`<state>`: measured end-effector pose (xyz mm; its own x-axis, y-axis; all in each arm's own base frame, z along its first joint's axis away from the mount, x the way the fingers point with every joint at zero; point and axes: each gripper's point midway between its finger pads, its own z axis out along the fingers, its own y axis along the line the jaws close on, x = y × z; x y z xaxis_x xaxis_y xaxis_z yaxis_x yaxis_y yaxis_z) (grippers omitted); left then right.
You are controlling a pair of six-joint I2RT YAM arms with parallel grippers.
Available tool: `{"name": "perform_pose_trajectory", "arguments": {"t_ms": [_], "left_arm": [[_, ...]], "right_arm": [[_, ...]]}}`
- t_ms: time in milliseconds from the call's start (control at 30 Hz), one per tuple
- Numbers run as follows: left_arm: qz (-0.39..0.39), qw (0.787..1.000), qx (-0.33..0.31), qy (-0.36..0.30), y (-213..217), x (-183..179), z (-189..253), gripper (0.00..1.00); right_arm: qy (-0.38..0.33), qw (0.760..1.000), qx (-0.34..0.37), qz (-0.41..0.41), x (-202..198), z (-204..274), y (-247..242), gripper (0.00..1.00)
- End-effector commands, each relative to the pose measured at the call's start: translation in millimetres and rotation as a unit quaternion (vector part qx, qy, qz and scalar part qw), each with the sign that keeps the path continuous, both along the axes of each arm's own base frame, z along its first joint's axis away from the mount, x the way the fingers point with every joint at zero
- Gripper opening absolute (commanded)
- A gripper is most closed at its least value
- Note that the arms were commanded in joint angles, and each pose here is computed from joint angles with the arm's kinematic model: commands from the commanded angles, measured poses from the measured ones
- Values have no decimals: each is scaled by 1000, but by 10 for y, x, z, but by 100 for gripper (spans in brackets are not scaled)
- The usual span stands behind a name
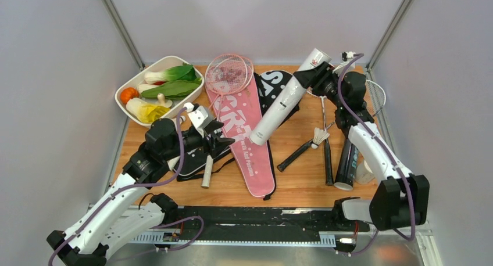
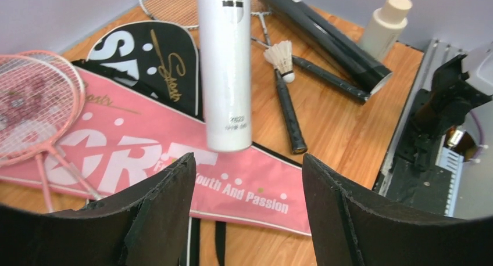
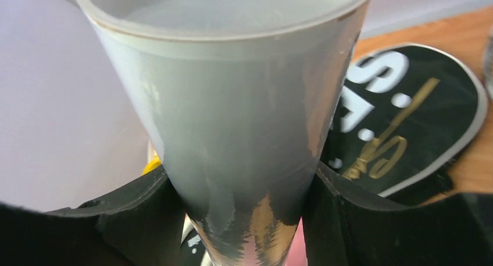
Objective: Pack up the badminton gear
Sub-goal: Place the shuttle tube at the center of the board.
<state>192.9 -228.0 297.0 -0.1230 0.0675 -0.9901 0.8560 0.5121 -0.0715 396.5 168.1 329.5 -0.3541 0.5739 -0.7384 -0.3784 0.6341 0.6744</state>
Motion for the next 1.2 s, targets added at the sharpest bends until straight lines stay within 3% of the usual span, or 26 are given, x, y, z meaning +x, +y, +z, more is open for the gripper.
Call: {"name": "perform_pose_trajectory", "arguments": {"t_ms": [0,133,300,433,533,900,1167], "left_arm": [[31,998,42,-29,139,86,-102,74],[79,994,51,-50,288,189,-161,74],[95,991,30,-86,369,168,-141,74],[98,991,30,-91,390,161,-140,74],[104,990,33,-91,408,180,-154,74],[109,990,37,-86,418,194,-180,74],[111,989,35,-90,441,176,-181,74]], "right_arm": [[91,996,14,-7,276,-377,-299,38],[174,984,31,-4,575,-849,-668,36],[265,964,9,-29,863,-1438,-1002,40],[318,947,2,-53,1020,-1830,-1190,49],[336,939,-4,-68,1095,-1963,-1293,64],[328,922,-109,-178,1012,-1681,-1891,99],[333,853,-278,-290,539,-1429,-2572,100]]}}
